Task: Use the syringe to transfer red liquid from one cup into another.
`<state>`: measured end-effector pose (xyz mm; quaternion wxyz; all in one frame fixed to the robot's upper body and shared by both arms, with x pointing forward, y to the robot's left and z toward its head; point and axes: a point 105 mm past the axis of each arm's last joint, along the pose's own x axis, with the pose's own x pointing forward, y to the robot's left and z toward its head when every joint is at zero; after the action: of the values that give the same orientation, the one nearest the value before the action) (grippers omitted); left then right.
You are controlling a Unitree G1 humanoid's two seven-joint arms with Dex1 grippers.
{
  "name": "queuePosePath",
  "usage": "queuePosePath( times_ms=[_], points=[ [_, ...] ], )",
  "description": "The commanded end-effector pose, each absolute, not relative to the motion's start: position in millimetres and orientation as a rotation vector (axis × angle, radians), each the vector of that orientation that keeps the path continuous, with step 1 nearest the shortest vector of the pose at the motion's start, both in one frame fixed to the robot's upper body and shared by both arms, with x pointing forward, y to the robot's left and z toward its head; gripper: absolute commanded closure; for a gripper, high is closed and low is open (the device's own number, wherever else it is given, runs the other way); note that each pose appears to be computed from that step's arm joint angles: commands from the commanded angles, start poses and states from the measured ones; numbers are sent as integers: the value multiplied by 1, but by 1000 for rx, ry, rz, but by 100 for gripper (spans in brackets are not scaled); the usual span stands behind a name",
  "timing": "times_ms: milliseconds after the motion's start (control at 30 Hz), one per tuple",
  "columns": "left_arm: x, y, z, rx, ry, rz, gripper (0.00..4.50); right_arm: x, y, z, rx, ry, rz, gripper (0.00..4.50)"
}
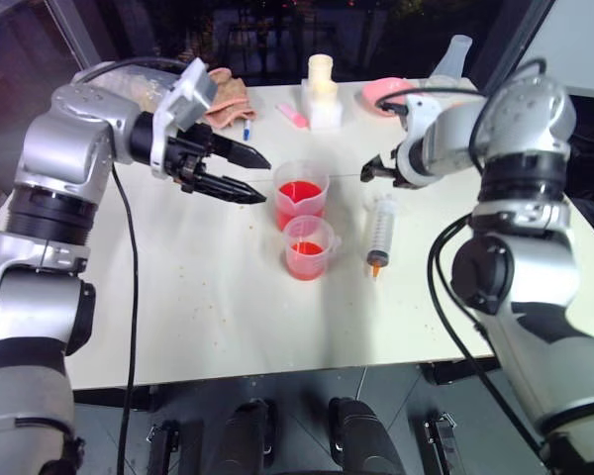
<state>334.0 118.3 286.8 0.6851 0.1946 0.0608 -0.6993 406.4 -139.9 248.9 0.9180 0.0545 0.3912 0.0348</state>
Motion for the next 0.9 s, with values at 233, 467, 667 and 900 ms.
queuePosePath(
  times_ms=[233,467,667,900],
  points=[
    [328,121,298,445,80,-1545,125,398,-142,239,65,984,36,9],
    [327,120,297,421,77,-1535,125,396,-146,209,59,1073,3,9],
    [327,120,295,418,72,-1527,125,400,-140,188,76,1082,10,9],
    [322,121,294,406,78,-1521,125,412,-138,171,87,1040,-22,9]
  ],
)
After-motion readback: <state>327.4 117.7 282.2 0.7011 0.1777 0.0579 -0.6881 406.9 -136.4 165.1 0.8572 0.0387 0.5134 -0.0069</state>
